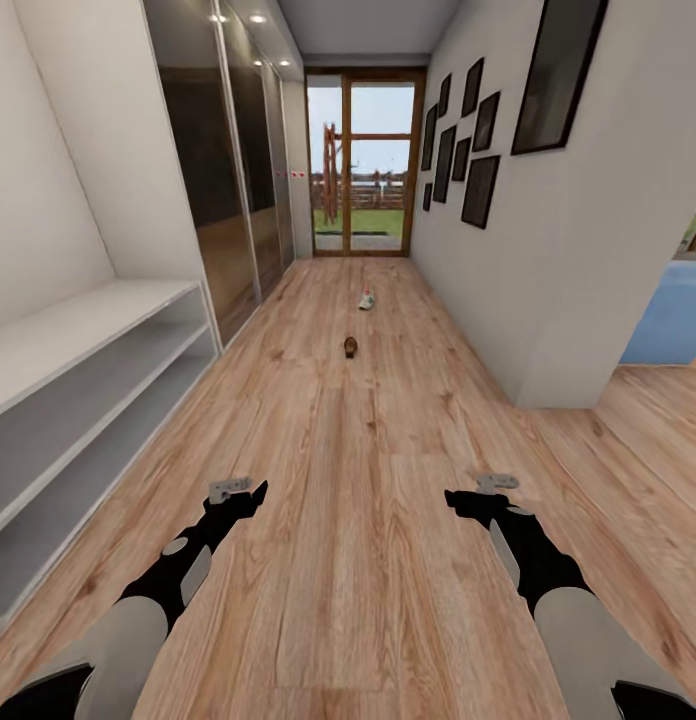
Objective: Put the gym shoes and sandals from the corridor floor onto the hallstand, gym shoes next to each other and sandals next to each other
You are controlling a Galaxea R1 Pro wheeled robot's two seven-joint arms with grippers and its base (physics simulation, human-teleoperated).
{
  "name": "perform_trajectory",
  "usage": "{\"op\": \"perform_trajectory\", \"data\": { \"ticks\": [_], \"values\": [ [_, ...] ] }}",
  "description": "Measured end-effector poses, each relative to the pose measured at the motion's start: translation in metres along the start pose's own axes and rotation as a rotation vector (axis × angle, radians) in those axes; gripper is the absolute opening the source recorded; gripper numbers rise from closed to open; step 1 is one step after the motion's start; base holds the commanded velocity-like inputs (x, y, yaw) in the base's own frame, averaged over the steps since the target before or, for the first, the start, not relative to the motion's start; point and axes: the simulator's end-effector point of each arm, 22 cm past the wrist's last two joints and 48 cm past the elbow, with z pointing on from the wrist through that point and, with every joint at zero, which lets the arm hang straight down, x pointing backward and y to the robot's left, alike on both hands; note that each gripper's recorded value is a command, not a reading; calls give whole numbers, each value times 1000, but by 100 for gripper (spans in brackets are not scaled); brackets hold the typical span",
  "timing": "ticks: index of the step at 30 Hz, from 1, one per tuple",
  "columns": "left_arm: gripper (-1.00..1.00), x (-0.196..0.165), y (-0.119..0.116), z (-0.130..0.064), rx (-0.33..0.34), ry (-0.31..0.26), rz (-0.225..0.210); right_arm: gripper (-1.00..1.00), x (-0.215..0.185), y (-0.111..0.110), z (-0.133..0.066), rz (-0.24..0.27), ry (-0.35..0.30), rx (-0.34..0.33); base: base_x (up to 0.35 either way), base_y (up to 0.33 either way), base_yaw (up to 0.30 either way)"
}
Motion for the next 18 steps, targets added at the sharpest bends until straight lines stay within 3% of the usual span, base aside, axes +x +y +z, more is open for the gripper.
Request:
{"op": "perform_trajectory", "data": {
  "ticks": [18],
  "values": [
    [100,6,0,-1,0,13,-5,100,0,0,0,0,0,0,349,0,0]
  ]
}}
